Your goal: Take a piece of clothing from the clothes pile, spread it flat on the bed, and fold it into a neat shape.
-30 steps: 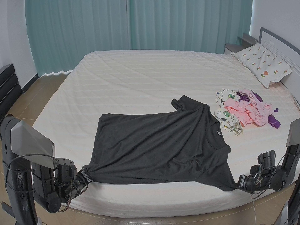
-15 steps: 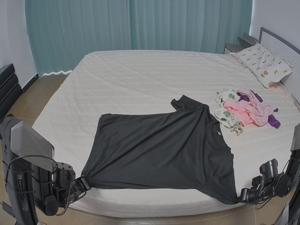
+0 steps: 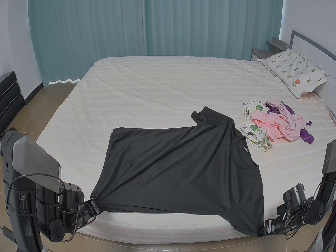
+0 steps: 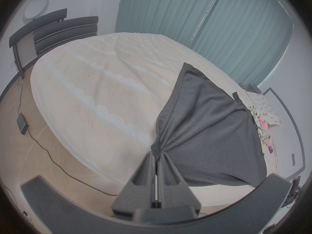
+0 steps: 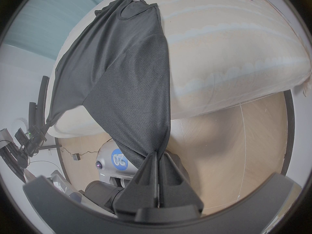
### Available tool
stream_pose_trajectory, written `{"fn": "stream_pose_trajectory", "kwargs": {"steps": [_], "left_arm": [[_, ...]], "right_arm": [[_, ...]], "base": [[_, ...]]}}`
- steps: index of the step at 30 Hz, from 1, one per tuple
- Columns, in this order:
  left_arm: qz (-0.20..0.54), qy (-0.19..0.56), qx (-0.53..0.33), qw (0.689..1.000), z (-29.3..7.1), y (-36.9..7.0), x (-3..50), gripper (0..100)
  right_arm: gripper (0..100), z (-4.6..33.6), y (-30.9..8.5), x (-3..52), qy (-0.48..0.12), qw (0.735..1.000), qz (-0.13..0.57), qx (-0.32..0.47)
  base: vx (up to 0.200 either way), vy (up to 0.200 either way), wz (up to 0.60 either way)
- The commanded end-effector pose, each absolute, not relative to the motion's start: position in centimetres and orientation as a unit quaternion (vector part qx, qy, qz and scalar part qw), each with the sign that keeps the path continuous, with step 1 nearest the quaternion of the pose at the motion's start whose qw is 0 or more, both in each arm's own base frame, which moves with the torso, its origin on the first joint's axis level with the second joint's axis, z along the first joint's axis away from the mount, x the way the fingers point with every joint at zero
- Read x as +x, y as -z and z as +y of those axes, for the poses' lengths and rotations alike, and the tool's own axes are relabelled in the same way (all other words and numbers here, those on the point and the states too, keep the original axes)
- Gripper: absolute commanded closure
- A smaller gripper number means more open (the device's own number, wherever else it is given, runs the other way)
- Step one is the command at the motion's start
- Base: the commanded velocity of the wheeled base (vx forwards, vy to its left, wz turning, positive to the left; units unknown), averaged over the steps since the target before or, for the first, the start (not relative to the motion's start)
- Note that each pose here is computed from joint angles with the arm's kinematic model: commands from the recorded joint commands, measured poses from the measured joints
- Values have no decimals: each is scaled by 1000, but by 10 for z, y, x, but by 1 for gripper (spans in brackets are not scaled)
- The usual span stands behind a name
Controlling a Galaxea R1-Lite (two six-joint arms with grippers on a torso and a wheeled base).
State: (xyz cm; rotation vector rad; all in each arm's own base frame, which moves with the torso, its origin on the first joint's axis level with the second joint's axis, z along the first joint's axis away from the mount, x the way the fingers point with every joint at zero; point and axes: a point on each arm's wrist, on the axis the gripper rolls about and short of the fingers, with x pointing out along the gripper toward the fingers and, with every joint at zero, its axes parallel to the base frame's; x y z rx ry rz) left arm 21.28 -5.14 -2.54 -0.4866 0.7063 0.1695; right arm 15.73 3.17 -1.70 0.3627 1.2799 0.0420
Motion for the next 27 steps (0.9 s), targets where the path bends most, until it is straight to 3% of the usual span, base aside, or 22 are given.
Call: {"fn": "stream_pose_trajectory", "kwargs": {"steps": [1,5,6,7,8,15,21,27], "left_arm": [[350,-85,-231,904,-51,28,211,100],[356,-86,-228,902,-51,30,209,100],[360,-86,-226,901,-51,31,208,100],[362,-86,-225,901,-51,31,208,100],[363,-86,-225,900,-51,32,208,0],[368,-82,-222,899,-54,32,206,0],[313,-73,-244,915,-48,2,208,0],[279,-58,-247,926,-50,-12,215,0]], "right_arm": [[100,32,18,152,-18,780,603,166],[100,32,19,152,-14,778,605,169],[0,32,19,153,-15,780,602,170],[0,32,19,154,-15,782,599,171],[0,32,18,154,-15,783,598,172],[0,28,11,166,-2,805,557,204],[0,11,-15,186,12,852,459,251],[0,9,-38,218,-1,877,387,284]], "base": [[0,0,0],[0,0,0],[0,0,0],[0,0,0],[0,0,0],[0,0,0],[0,0,0],[0,0,0]]}}
